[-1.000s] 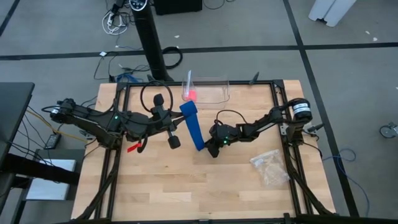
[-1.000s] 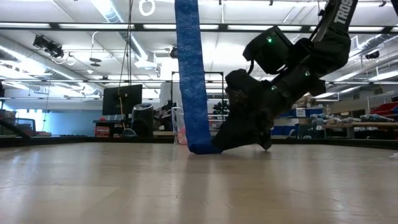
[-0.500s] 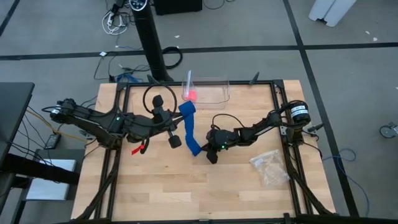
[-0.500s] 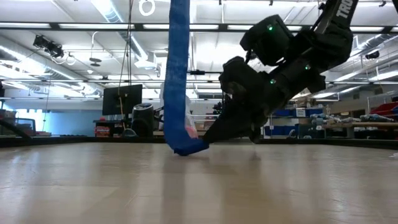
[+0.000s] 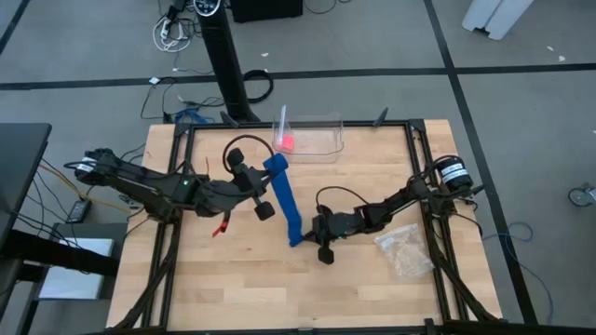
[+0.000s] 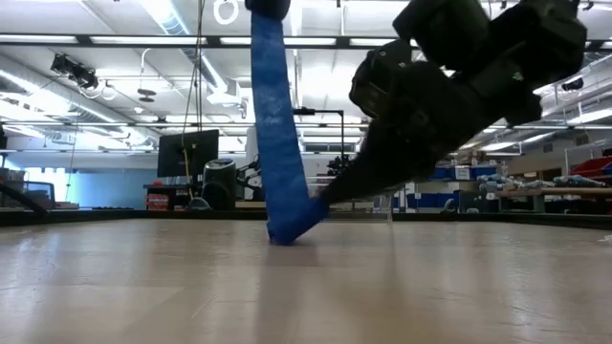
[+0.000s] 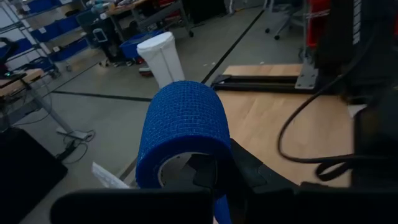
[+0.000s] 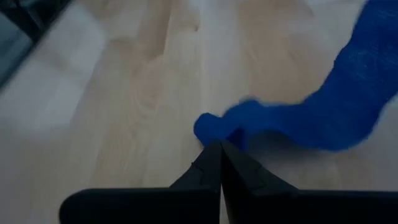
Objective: Roll bandage
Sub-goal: Roll the blue bandage
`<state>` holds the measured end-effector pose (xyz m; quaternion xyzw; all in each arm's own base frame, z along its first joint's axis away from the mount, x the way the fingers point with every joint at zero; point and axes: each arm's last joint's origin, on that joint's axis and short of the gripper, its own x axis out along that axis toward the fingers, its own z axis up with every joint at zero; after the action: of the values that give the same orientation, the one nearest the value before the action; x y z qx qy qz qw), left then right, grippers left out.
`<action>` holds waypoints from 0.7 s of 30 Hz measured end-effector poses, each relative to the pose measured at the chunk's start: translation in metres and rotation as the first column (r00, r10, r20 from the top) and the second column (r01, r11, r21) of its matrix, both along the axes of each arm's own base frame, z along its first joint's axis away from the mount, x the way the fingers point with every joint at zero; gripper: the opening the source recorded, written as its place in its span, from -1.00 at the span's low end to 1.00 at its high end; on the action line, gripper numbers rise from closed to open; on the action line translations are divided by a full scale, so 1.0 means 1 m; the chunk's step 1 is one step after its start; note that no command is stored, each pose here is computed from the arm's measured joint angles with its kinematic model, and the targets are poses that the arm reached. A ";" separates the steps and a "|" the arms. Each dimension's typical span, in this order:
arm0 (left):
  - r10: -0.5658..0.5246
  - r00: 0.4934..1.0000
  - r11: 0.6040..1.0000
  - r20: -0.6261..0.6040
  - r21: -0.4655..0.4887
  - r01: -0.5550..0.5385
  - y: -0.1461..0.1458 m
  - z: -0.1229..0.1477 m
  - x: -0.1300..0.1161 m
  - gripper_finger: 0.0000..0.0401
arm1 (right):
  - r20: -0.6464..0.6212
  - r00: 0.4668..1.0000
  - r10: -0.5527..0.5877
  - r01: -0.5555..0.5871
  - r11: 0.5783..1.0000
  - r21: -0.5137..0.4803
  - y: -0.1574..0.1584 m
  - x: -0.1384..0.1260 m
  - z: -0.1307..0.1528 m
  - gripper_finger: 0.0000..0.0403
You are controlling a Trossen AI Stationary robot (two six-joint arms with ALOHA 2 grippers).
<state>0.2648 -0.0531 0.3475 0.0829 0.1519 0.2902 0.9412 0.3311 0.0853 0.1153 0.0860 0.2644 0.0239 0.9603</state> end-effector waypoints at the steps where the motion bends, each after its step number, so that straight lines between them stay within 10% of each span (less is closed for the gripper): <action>1: 0.009 1.000 1.000 -0.004 -0.006 -0.010 0.001 -0.003 0.000 -0.91 | -0.013 1.000 0.005 -0.005 1.000 -0.024 0.003 -0.002 -0.001 -0.98; 10: 0.105 0.993 0.994 -0.059 -0.014 -0.106 0.020 -0.028 0.000 -0.91 | -0.065 0.995 0.073 -0.082 0.986 -0.143 0.026 -0.013 -0.007 -0.94; 21: 0.126 0.990 0.991 -0.070 -0.030 -0.128 0.026 -0.037 0.000 -0.91 | -0.066 0.998 -0.002 0.002 1.000 0.003 0.028 -0.014 -0.002 -0.63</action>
<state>0.2649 -0.0274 0.3108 0.0666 0.1935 0.3438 0.9165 0.3170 0.1135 0.1133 0.0884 0.2960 0.0204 0.9509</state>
